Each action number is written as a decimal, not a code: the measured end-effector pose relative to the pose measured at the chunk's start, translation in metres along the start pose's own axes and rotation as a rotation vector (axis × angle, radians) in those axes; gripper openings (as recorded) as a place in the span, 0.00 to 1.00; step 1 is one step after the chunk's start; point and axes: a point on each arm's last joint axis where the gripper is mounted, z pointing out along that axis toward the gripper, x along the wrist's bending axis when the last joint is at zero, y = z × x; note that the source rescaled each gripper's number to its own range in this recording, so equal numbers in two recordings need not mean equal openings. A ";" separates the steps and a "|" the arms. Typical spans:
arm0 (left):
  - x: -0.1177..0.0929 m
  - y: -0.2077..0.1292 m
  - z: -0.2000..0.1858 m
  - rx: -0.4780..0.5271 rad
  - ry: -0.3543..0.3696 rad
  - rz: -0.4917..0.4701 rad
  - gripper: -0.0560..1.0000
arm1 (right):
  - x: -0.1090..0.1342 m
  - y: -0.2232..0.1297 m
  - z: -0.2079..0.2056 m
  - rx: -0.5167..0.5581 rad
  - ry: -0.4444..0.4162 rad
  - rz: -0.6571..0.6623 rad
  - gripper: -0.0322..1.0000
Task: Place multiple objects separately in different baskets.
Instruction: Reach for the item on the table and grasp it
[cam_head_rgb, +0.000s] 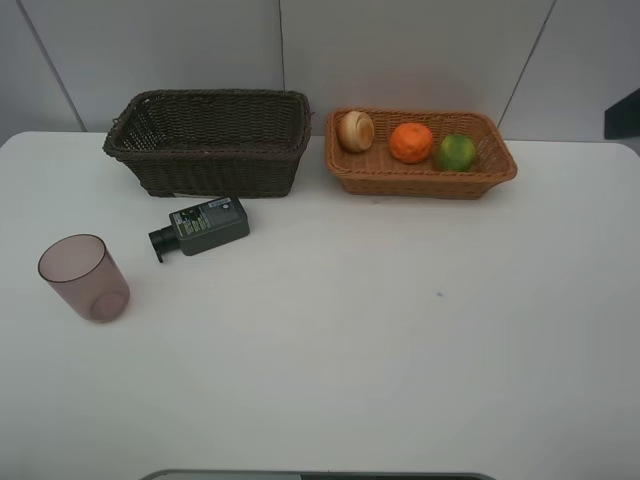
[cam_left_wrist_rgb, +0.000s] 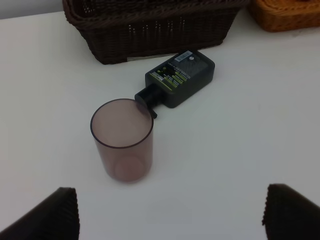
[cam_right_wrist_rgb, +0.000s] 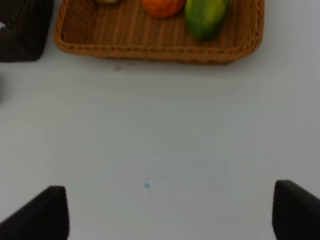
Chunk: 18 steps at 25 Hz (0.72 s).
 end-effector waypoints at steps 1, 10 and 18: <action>0.000 0.000 0.000 0.000 0.000 0.000 0.99 | -0.001 -0.004 -0.008 -0.032 0.005 0.001 0.76; 0.000 0.000 0.000 0.000 0.000 0.000 0.99 | -0.012 -0.036 -0.075 -0.307 0.008 0.000 0.76; 0.000 0.000 0.000 0.000 0.000 0.000 0.99 | -0.017 -0.067 -0.080 -0.341 -0.004 -0.040 0.76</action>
